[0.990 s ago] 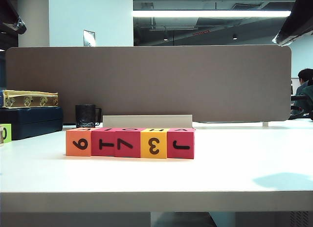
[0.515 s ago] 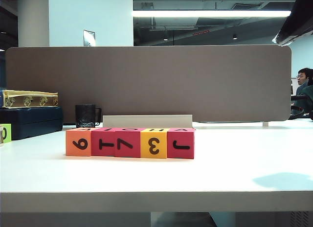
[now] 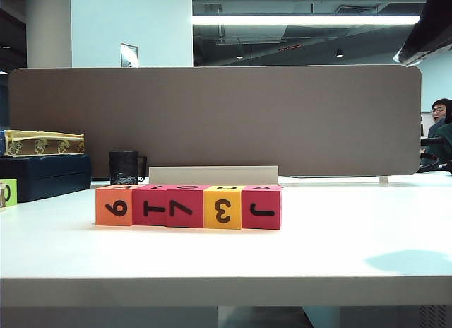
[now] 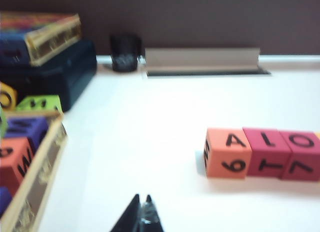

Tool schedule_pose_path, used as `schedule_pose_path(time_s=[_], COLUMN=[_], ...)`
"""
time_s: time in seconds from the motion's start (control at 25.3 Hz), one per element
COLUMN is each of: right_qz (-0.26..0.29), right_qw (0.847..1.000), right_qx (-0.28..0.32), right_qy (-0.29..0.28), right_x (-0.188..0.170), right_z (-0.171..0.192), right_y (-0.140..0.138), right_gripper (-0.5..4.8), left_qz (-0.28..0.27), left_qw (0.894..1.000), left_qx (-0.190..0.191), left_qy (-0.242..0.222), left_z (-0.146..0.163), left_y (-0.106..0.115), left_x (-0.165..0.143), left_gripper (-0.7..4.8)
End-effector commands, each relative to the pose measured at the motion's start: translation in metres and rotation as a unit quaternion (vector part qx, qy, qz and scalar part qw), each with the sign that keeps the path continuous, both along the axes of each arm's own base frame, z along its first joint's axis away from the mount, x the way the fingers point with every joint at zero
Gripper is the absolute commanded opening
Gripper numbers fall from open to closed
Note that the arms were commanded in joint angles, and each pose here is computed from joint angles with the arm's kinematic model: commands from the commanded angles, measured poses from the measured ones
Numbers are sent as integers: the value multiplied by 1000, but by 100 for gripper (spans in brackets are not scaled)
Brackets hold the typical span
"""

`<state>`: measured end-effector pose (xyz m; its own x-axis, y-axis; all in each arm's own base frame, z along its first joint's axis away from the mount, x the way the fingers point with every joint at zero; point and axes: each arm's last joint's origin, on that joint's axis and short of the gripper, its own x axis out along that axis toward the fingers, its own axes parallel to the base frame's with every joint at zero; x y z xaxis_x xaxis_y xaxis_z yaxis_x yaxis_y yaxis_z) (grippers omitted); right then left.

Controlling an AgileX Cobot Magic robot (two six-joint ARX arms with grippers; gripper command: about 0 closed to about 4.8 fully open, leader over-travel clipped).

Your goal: Select the appropriate blocks from the scattered letter blocks on the table and arrange them in a row to spell out "ALOHA".

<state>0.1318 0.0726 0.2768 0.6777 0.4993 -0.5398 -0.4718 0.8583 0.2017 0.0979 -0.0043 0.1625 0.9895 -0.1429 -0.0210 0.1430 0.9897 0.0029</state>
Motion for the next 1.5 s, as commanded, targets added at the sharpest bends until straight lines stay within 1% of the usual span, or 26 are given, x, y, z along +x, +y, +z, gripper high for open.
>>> schedule_pose_path(time_s=[0.04,0.16,0.32,0.44,1.23,1.35,1.39,1.46,1.5], right_qz=[1,1,1,1,1,5,4,-9,-28], right_qw=[1000,1000,1000,1000,1000,999,997,992,988], right_qx=[4,4,4,4,4,-31,-54,-96,-120], right_qy=[-8,-8,-8,-8,-8,-42,-55,-80,-97], right_x=[0,0,0,0,0,2,2,3,3], right_z=[2,2,2,2,2,3,3,3,3], right_y=[0,0,0,0,0,0,-1,-3,-6], right_gripper=[-3,-3,-3,-3,-3,-3,-3,-3,-3], left_qz=[-8,-3,10,11,12,12,12,12,12], left_qw=[1000,1000,997,997,997,997,997,997,997], left_qx=[-2,-1,4,-2,-2,-2,-2,-2,-2], left_qy=[14,28,76,75,75,75,75,75,75], left_z=[-2,-5,-14,-14,-14,-14,-14,-14,-14], left_y=[-1,0,0,1,1,1,1,1,1], left_x=[-1,-1,-2,-2,-2,-2,-2,-2,-2], left_gripper=[-5,-5,-5,-5,-5,-5,-5,-5,-5])
